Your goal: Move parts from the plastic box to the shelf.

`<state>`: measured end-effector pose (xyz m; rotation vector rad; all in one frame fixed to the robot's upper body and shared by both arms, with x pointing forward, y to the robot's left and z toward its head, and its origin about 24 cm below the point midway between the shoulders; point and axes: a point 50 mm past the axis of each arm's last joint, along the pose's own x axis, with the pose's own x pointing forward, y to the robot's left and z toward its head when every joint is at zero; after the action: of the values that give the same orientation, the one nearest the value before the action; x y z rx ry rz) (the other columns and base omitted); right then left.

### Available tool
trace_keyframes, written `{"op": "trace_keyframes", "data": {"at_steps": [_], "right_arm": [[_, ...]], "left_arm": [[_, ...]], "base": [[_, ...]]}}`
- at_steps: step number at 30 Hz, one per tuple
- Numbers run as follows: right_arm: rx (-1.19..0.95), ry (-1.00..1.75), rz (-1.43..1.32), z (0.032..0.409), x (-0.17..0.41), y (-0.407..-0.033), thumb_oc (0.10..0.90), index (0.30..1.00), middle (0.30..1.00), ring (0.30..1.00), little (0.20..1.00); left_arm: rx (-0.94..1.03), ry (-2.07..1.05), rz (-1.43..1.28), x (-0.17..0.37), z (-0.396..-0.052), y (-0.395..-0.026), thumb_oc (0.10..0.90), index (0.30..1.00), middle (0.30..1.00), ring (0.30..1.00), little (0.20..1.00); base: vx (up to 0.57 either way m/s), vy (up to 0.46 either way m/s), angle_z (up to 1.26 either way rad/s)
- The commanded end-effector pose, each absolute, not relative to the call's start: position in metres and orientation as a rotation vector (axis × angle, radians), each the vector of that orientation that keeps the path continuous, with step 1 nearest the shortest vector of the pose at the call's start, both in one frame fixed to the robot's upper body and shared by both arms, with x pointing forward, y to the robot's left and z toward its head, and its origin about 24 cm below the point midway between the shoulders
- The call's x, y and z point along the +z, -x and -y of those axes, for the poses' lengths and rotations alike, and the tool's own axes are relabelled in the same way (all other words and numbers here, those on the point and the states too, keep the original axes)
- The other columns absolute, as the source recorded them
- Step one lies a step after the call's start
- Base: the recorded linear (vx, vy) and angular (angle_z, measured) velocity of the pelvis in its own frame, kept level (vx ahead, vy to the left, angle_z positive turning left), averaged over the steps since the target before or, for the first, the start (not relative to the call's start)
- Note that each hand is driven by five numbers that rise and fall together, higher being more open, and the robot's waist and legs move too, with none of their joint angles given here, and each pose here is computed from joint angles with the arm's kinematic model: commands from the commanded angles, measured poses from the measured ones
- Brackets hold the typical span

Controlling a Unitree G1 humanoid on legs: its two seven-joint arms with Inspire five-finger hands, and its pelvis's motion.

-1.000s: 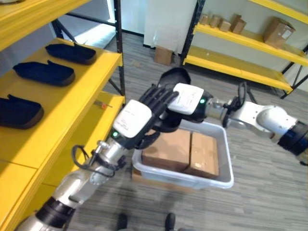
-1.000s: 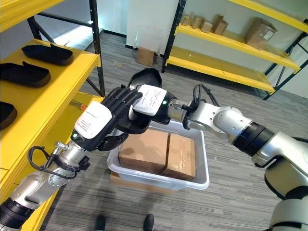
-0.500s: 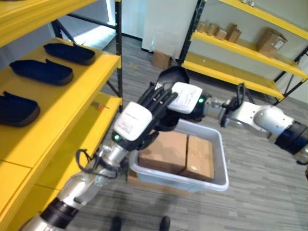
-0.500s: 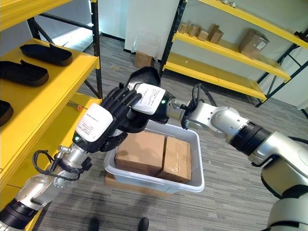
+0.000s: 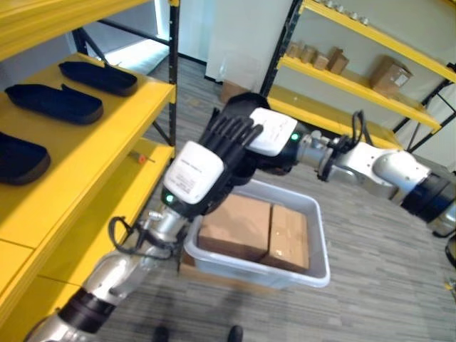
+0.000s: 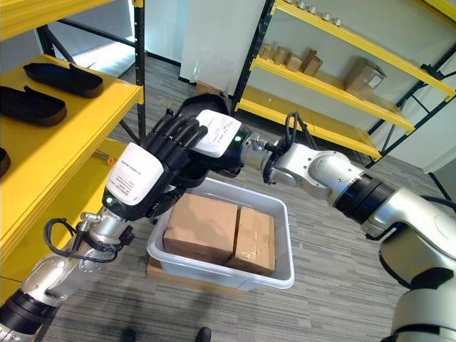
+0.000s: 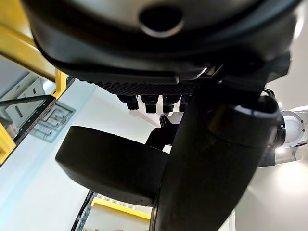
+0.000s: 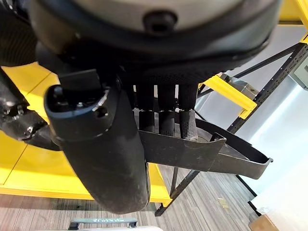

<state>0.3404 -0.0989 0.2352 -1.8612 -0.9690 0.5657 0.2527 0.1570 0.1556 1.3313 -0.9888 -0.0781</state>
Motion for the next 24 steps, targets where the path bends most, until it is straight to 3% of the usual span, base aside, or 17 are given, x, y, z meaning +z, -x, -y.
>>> {"op": "trace_keyframes", "data": {"at_steps": [1,19,20,21,24], "right_arm": [[0.182,1.802,1.096,0.103,0.332,-0.346,0.4,0.3,0.3,0.3,0.3],[0.177,1.676,1.103,0.1,0.345,-0.344,0.4,0.3,0.3,0.3,0.3],[0.181,1.672,1.109,0.098,0.346,-0.343,0.4,0.3,0.3,0.3,0.3],[0.184,1.668,1.111,0.097,0.346,-0.343,0.4,0.3,0.3,0.3,0.3],[0.184,1.66,1.125,0.094,0.348,-0.342,0.4,0.3,0.3,0.3,0.3]], "left_arm": [[0.025,-1.287,1.334,0.21,-0.135,-0.248,0.9,1.0,1.0,1.0,1.0],[0.002,-1.421,1.354,0.208,-0.134,-0.257,0.9,1.0,1.0,1.0,1.0],[-0.005,-1.449,1.329,0.204,-0.136,-0.26,0.51,0.454,0.454,0.454,0.454],[-0.01,-1.463,1.311,0.201,-0.137,-0.263,0.4,0.3,0.3,0.3,0.3],[-0.022,-1.505,1.264,0.193,-0.14,-0.27,0.4,0.3,0.3,0.3,0.3]], "base": [[0.0,0.0,0.0],[0.0,0.0,0.0],[0.0,0.0,0.0],[0.0,0.0,0.0],[0.0,0.0,0.0]]}}
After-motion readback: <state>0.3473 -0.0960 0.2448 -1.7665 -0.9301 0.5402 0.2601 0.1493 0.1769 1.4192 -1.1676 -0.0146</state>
